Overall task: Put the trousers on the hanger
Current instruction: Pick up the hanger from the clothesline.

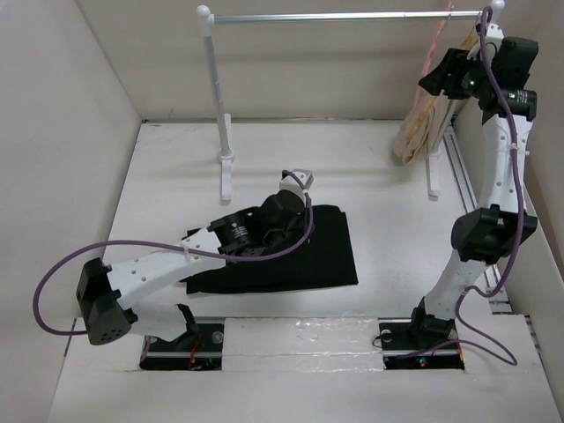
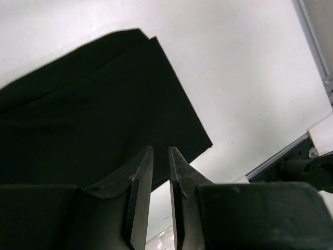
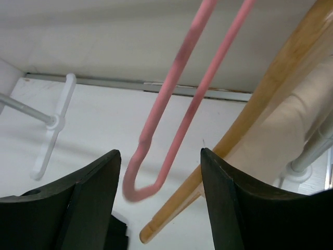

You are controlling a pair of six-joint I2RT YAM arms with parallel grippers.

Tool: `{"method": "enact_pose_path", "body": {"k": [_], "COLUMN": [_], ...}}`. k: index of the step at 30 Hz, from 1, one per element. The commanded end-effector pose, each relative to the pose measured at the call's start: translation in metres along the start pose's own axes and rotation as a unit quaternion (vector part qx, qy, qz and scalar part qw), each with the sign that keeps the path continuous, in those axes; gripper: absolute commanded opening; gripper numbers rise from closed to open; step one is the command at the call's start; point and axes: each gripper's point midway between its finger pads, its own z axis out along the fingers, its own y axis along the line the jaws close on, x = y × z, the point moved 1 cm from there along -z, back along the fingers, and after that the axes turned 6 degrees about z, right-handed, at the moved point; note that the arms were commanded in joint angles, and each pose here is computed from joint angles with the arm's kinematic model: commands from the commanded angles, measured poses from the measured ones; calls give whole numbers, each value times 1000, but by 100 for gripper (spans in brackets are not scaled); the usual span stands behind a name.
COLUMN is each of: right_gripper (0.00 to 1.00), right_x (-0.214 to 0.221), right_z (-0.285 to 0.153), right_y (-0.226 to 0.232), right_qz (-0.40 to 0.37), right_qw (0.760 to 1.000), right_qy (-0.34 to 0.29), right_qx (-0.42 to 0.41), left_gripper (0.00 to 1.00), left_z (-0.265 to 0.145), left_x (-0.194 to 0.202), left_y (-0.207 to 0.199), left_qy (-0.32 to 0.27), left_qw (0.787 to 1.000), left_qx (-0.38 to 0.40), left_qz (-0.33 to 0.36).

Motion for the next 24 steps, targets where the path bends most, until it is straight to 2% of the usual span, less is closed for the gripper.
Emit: {"method": "enact_pose_path", "body": {"k": [1, 5, 7, 12, 17, 22, 24], "right_gripper": [68, 66, 61, 60, 54, 60, 60], "right_x": [-28, -21, -15, -11, -6, -3, 1], "right_z": [-21, -13, -8, 0, 15, 26, 31], "right_y": [39, 41, 40, 33, 41, 48, 53], "right_qz": [-27, -15, -7, 5, 11, 30, 42], "right_qw": [997, 996, 996, 997, 996, 992, 991], "right_qy": [-43, -41, -36, -35, -27, -38, -35], "right_qx": [-66, -78, -76, -68, -80, -114, -122], "left_gripper": [17, 19, 20, 20, 21, 21, 21], "left_z": [-2, -1, 0, -3, -2, -2, -3], "left_x": [3, 11, 15, 17, 24, 28, 27], "left_y": [-1, 1, 3, 5, 8, 9, 10], "left_qy": [-5, 5, 9, 8, 17, 19, 17], "left_qw": [1000, 1000, 1000, 999, 999, 999, 999], "left_qx": [11, 7, 4, 4, -2, -4, -6], "left_qz": [-14, -18, -22, -31, -35, -44, -46]}}
